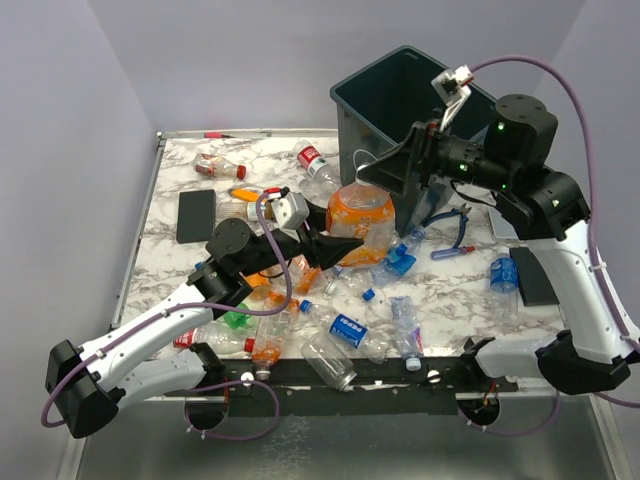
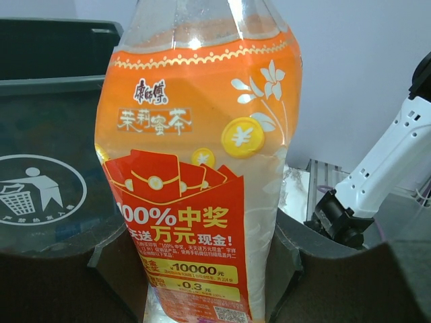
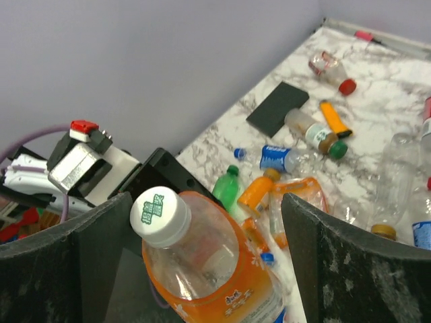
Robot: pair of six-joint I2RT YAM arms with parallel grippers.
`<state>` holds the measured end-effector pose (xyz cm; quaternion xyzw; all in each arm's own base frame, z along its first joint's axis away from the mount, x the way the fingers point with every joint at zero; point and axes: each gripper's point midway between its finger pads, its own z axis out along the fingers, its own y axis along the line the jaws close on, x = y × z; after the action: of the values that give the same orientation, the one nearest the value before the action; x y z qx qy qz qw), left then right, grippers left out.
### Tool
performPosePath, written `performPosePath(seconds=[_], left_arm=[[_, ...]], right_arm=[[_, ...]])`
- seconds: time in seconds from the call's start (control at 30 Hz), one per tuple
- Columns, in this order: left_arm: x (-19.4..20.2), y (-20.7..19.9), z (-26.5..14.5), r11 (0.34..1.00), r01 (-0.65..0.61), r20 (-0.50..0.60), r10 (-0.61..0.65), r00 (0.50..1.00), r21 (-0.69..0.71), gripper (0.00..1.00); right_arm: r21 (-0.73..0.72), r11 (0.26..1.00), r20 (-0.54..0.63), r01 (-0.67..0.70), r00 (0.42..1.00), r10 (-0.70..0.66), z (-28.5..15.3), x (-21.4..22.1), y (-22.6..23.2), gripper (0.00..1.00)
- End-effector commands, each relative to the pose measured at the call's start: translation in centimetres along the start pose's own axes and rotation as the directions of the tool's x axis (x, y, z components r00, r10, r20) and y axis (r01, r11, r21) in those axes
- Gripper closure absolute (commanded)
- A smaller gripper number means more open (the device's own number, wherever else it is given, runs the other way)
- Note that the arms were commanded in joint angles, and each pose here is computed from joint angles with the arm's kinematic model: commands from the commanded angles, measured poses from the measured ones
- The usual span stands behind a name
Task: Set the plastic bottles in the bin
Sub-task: Place the plastic bottle in the trash bin.
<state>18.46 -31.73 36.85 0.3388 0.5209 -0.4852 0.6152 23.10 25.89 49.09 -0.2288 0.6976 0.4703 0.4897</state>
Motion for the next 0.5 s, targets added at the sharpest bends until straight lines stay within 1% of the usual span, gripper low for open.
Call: performPosePath(seconds=[0.0, 0.1, 0.17, 0.27, 0.33, 0.43, 0.47], left_arm=[[0.4, 0.5, -0.2, 0.999, -0.02, -0.003, 0.02, 1.0, -0.025, 0.64], [0.5, 0.5, -0.2, 1.0, -0.016, -0.005, 0.016, 1.0, -0.025, 0.64], [0.5, 0.5, -0.2, 1.0, -0.014, -0.005, 0.014, 1.0, -0.025, 0.64], [0.6, 0.6, -0.3, 0.999, -0.011, -0.006, 0.011, 1.0, -0.031, 0.64], [0.6, 0.6, -0.4, 0.999, -0.005, -0.004, 0.005, 1.0, -0.036, 0.63], [0.9, 0.8, -0.5, 0.999, 0.006, -0.007, -0.007, 1.0, -0.046, 0.59], [1.0, 0.8, -0.5, 0.999, 0.008, -0.009, -0.009, 1.0, -0.047, 0.58]], right_arm=[[0.014, 1.0, -0.054, -0.004, 0.999, 0.005, 0.1, 1.8, 0.9, 0.08], [0.036, 0.999, -0.052, 0.003, 0.999, -0.001, 0.8, 2.1, 0.8, 0.13], [0.031, 1.0, -0.058, 0.005, 0.998, -0.003, 1.2, 2.3, 0.9, 0.18], [0.035, 0.999, -0.08, 0.006, 0.997, -0.003, 1.8, 2.9, 0.9, 0.28], [0.037, 0.999, -0.099, 0.01, 0.995, -0.006, 2.2, 3.5, 0.9, 0.37], [0.047, 0.999, -0.116, 0.021, 0.993, -0.016, 2.4, 4.1, 0.8, 0.56], [0.054, 0.998, -0.113, 0.025, 0.993, -0.019, 2.3, 4.1, 0.7, 0.61]])
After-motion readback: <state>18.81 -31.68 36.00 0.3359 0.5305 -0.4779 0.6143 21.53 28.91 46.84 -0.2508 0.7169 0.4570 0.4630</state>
